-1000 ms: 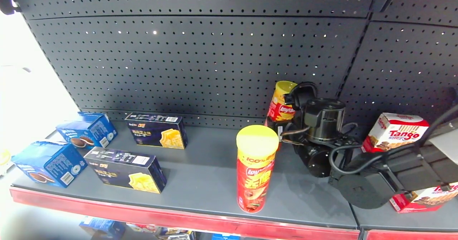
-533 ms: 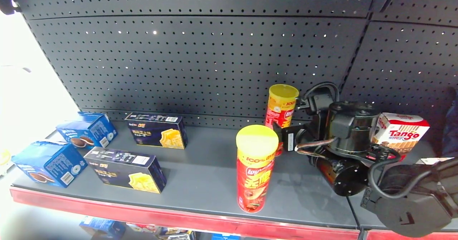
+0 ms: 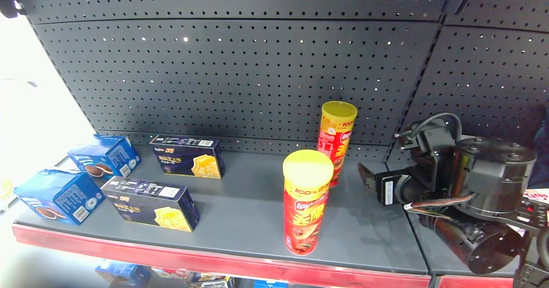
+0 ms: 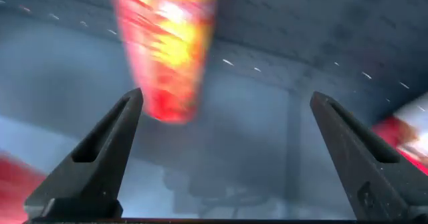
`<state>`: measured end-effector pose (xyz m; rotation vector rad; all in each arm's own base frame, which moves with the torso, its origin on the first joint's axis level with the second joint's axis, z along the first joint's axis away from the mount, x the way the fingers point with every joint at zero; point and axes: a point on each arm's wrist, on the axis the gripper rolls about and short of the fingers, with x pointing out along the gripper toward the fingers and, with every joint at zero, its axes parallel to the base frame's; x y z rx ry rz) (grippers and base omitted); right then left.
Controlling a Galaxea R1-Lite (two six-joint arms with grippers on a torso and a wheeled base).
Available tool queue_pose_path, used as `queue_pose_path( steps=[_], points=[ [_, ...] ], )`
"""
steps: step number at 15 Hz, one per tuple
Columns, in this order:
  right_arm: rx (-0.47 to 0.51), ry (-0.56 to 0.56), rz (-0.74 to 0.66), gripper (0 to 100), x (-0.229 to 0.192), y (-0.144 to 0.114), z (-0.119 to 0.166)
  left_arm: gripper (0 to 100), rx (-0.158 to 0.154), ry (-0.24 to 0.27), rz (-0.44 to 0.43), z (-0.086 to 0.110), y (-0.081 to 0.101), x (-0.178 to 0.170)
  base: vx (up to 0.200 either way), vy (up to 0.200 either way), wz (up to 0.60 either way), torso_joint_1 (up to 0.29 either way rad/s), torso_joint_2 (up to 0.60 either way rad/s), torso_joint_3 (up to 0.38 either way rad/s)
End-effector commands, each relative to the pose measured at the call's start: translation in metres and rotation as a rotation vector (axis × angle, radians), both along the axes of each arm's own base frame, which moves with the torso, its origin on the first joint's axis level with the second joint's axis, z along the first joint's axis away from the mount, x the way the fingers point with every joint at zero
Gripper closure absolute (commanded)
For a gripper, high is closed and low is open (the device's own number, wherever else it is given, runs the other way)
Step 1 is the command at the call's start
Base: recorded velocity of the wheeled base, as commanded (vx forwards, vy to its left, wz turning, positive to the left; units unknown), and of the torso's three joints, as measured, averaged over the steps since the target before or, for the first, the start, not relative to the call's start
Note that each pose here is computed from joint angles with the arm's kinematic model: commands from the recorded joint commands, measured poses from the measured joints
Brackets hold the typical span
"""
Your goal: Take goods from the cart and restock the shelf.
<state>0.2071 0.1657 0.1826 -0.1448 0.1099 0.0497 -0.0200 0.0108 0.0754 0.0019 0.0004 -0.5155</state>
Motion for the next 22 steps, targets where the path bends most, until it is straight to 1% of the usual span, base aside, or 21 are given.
queue_pose_path(
  steps=[1, 2, 4, 5, 7, 9, 15, 18, 22],
  points=[
    [-0.026, 0.032, -0.109, 0, 0.018, -0.018, -0.011, 0, 0.0, 0.001, 0.0, 0.0, 0.0, 0.0, 0.0, 0.0, 0.0, 0.0, 0.0, 0.0],
    [-0.026, 0.036, -0.138, 0, 0.03, -0.019, -0.013, 0, -0.001, -0.001, 0.0, 0.0, 0.0, 0.0, 0.0, 0.0, 0.0, 0.0, 0.0, 0.0],
    [-0.009, 0.025, -0.167, 0, 0.055, -0.012, -0.013, 0, -0.001, -0.001, 0.0, 0.0, 0.0, 0.0, 0.0, 0.0, 0.0, 0.0, 0.0, 0.0],
    [-0.007, 0.025, -0.168, 0, 0.06, -0.01, -0.014, 0, 0.0, 0.001, 0.0, 0.0, 0.0, 0.0, 0.0, 0.0, 0.0, 0.0, 0.0, 0.0],
    [0.023, 0.019, -0.178, 0, 0.087, 0.003, -0.021, 0, 0.0, 0.001, 0.0, 0.0, 0.0, 0.0, 0.0, 0.0, 0.0, 0.0, 0.0, 0.0],
    [0.043, 0.016, -0.171, 0, 0.094, 0.009, -0.023, 0, -0.001, -0.001, 0.0, 0.0, 0.0, 0.0, 0.0, 0.0, 0.0, 0.0, 0.0, 0.0],
    [0.045, 0.019, -0.145, 0, 0.089, 0.015, -0.024, 0, -0.001, -0.001, 0.0, 0.0, 0.0, 0.0, 0.0, 0.0, 0.0, 0.0, 0.0, 0.0],
    [0.052, 0.011, -0.093, 0, 0.078, 0.03, -0.021, 0, -0.001, -0.001, 0.0, 0.0, 0.0, 0.0, 0.0, 0.0, 0.0, 0.0, 0.0, 0.0],
    [0.064, -0.003, -0.071, 0, 0.073, 0.035, -0.018, 0, 0.0, 0.001, 0.0, 0.0, 0.0, 0.0, 0.0, 0.0, 0.0, 0.0, 0.0, 0.0]
  ],
)
